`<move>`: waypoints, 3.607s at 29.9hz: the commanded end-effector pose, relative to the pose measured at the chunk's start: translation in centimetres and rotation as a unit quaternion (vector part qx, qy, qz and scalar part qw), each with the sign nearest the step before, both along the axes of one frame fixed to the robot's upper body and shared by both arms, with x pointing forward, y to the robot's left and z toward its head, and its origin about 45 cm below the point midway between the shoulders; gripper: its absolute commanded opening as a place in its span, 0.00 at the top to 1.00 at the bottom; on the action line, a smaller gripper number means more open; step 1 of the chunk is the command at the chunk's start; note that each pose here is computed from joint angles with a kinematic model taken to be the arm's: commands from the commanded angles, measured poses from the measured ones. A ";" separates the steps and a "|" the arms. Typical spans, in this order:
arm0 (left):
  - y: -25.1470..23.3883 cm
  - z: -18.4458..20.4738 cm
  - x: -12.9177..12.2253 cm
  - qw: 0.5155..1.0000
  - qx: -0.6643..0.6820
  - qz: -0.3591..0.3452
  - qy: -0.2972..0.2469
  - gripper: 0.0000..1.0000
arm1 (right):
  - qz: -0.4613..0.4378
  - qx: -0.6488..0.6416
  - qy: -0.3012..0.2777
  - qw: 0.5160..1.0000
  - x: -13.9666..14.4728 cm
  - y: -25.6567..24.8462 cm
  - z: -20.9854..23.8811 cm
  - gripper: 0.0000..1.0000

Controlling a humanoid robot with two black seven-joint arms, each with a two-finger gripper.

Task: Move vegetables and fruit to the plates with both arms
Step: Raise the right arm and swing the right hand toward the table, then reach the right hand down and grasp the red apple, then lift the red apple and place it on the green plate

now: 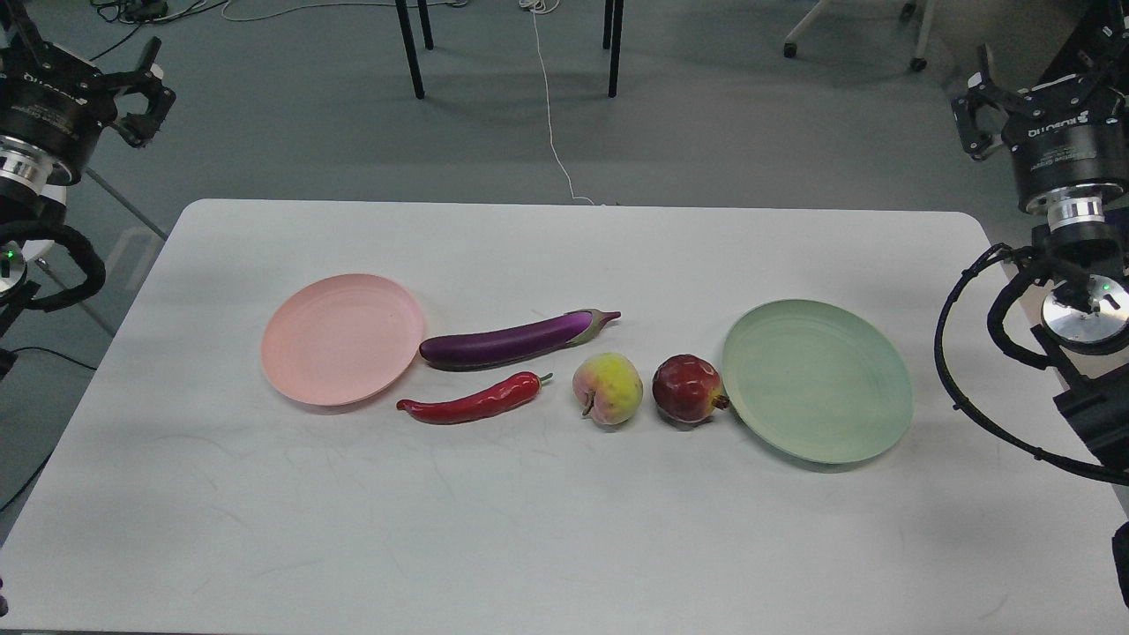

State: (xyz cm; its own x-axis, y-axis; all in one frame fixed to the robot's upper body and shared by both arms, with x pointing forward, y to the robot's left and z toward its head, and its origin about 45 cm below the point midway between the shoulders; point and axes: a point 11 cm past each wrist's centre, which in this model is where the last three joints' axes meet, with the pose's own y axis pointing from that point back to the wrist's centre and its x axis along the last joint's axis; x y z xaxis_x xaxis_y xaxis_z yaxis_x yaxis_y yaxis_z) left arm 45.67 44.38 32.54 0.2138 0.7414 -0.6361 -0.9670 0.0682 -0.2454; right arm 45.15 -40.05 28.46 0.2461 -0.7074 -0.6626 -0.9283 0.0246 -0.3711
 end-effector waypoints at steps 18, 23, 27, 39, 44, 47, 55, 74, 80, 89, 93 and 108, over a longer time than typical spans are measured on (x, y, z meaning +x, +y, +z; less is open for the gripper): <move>-0.2 0.2 0.0 1.000 0.011 -0.005 -0.002 0.02 | 0.114 -0.218 -0.054 0.968 3.1 5.4 11.2 0.01; -0.4 0.4 0.0 1.000 0.014 -0.011 -0.001 0.02 | 0.162 -0.320 -0.063 0.931 4.1 9.6 13.7 0.01; -0.6 0.3 0.0 1.000 0.014 -0.014 0.000 0.02 | 0.216 -0.448 -0.059 0.866 4.2 13.8 14.1 0.01; -1.5 0.3 0.0 0.999 0.020 -0.029 0.001 0.02 | 0.367 -0.753 -0.069 0.543 1.2 25.1 6.5 0.01; -1.1 0.5 -0.2 0.999 0.024 -0.027 0.002 0.02 | 0.409 -0.810 -0.086 0.413 -0.8 26.4 2.7 0.01; -1.4 0.6 -0.2 0.999 0.025 -0.032 0.002 0.02 | 0.433 -0.837 -0.101 0.320 -2.2 26.5 -0.1 0.01; -2.0 0.9 0.0 0.998 0.051 -0.041 0.000 0.02 | 0.448 -0.862 -0.117 0.204 -3.8 25.5 -5.3 0.01; -1.7 1.0 -0.1 0.998 0.052 -0.038 -0.002 0.02 | 0.463 -0.867 -0.094 0.160 -4.6 22.1 -9.1 0.03; -1.7 1.0 -0.1 0.998 0.053 -0.038 -0.001 0.02 | 0.468 -0.864 -0.089 0.162 -4.8 21.8 -9.9 0.04; -1.9 0.8 0.0 0.998 0.051 -0.040 -0.001 0.02 | 0.475 -0.860 -0.090 0.163 -5.4 21.9 -10.7 0.18; -1.9 0.8 -0.1 0.998 0.051 -0.039 0.000 0.02 | 0.476 -0.859 -0.093 0.162 -5.4 21.9 -10.5 0.37; -1.7 1.0 -0.1 0.998 0.053 -0.037 -0.002 0.02 | 0.409 -0.883 -0.059 0.222 -3.2 16.0 -1.5 0.56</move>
